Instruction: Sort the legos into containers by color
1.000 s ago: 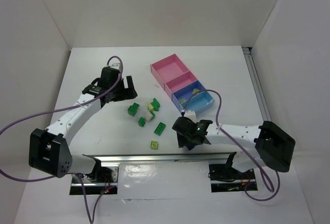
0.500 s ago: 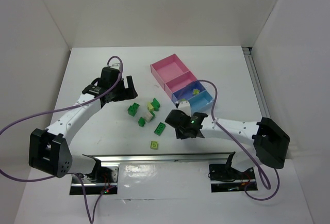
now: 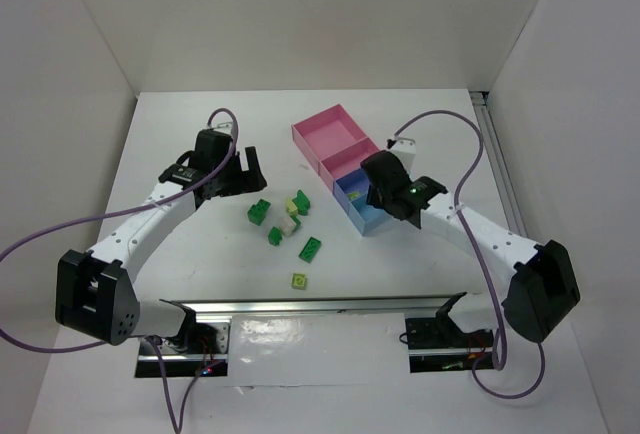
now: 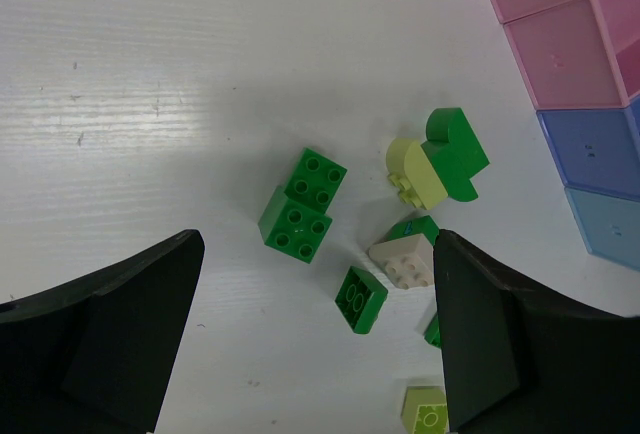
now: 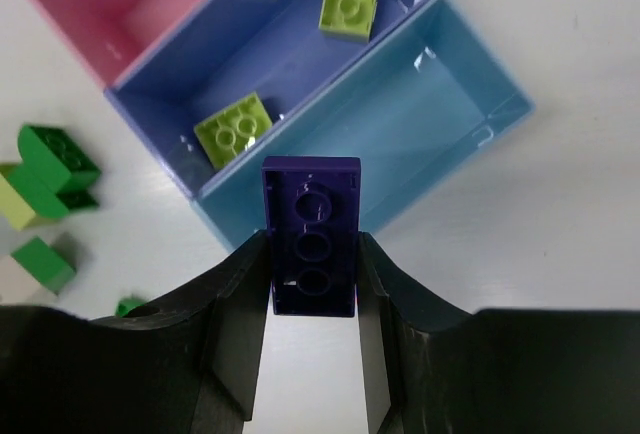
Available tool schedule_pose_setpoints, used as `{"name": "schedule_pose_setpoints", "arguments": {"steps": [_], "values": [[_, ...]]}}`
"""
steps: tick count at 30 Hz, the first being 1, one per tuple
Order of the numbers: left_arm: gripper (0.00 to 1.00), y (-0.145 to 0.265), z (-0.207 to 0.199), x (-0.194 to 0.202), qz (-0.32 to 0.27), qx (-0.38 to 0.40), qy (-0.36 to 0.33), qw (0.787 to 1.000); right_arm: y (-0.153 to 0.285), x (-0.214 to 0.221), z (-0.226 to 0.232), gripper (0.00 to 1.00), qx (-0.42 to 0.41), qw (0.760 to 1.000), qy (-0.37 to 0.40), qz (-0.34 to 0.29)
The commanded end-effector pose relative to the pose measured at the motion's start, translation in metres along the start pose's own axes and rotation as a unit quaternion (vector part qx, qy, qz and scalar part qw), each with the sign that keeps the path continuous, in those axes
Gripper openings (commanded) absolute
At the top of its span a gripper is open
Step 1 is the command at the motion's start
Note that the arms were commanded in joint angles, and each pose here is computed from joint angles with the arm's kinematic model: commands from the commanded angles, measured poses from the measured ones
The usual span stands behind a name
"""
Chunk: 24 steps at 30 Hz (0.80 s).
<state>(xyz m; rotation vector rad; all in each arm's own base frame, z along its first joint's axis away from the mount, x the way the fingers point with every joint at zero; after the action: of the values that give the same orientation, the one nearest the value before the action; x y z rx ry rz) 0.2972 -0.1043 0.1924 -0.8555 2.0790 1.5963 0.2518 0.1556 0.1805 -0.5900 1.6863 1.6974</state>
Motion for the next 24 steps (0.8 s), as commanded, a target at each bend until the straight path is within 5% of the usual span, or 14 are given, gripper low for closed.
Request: {"name": "schedule_pose_setpoints", "arguments": {"steps": [1,5,10,16,20,24], "values": [[0.98,0.008,-0.003,-0.012,-0.023,0.010,-0.009,1.000,-0.007,-0.033,0.005,0.35,-0.037,0.998,-0.038,-0.047],[0.98,0.011,-0.003,-0.013,-0.027,0.012,-0.009,1.000,-0.019,-0.044,0.003,0.70,-0.051,0.996,-0.049,-0.053],[0.98,0.011,-0.002,-0.013,-0.029,0.007,-0.008,1.000,-0.019,-0.044,0.002,0.70,-0.047,0.997,-0.046,-0.047],[0.98,0.011,-0.002,-0.013,-0.029,0.007,-0.008,1.000,-0.006,-0.034,0.007,0.54,-0.065,0.996,-0.035,-0.055],[0.98,0.008,-0.002,-0.012,-0.025,0.005,-0.009,1.000,0.007,-0.013,0.039,0.47,-0.155,0.986,0.037,-0.044],[0.98,0.005,0.001,-0.012,-0.025,-0.007,-0.004,1.000,0.009,0.034,0.076,0.70,-0.207,0.969,0.130,0.025]]}}
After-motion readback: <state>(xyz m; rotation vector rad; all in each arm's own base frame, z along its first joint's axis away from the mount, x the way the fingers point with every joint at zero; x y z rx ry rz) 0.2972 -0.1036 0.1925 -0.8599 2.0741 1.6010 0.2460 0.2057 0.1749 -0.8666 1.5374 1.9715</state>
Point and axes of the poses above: each gripper's point midway between its finger pads, its own y axis back along the fingers, its own z axis along the line the jaws close on, x = y × z, the point moved 6 cm from there along y, back along the fingers, and after that the axes turned 2 degrees about y, right-handed, at the moved point
